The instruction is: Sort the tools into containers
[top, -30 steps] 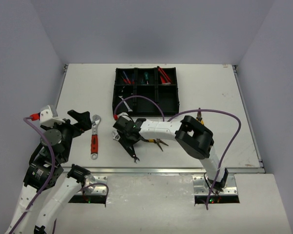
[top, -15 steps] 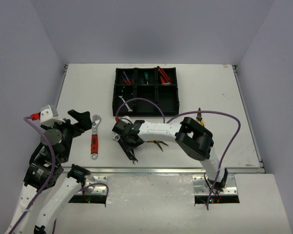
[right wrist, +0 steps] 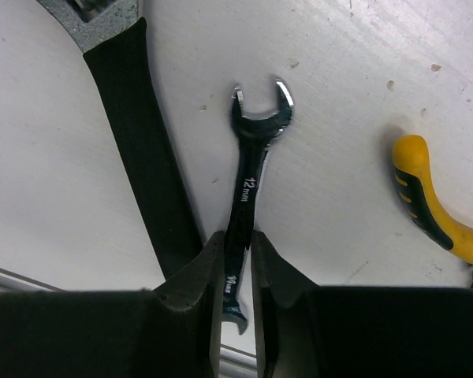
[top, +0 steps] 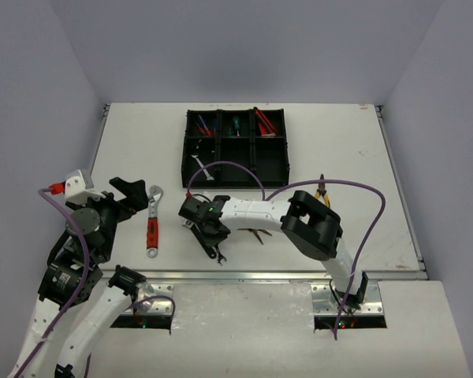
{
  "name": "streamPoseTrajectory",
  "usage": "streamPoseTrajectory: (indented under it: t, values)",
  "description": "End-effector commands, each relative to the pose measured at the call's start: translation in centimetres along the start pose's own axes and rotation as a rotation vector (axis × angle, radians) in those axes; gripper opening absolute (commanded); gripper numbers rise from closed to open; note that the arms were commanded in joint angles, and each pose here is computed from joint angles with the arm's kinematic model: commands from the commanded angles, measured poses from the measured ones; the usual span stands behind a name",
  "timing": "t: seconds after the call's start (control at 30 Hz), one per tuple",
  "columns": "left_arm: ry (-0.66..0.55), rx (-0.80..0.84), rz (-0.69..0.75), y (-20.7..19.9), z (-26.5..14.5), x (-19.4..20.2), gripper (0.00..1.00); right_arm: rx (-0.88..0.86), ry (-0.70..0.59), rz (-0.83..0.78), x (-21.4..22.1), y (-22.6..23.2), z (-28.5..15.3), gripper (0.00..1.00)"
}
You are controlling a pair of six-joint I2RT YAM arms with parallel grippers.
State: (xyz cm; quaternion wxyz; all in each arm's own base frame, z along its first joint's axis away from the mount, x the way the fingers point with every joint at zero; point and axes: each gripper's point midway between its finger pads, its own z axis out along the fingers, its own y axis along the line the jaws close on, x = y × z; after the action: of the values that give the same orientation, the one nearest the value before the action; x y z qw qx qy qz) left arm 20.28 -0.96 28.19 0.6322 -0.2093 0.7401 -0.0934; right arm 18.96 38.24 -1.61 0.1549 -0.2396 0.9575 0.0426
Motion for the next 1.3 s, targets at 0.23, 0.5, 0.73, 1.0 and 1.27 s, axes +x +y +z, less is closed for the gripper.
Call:
streamPoseTrajectory:
  t: [0.23, 0.5, 0.73, 1.0, 1.27]
  values:
    - [-0.017, 0.030, -0.007, -0.7, 0.2, -0.3, 1.00, 0.257, 0.106, -0.129, 4.0, -5.6, 1.3, 0.00]
    - [-0.004, 0.061, 0.004, -1.4, 0.3, -0.1, 1.00, 0.177, -0.028, -0.117, 1.5, -5.0, -2.6, 0.00]
    - [0.006, 0.070, 0.011, -1.6, 0.4, 0.1, 1.00, 0.167, -0.099, -0.120, 0.2, -5.5, -4.8, 0.00]
    - [0.007, 0.066, 0.011, -1.5, 0.4, 0.1, 1.00, 0.119, -0.208, -0.125, -3.1, -4.8, -8.1, 0.00]
    - [-0.002, 0.060, 0.003, -1.3, 0.3, -0.1, 1.00, 0.101, -0.372, -0.118, -12.3, -5.7, -10.2, 0.00]
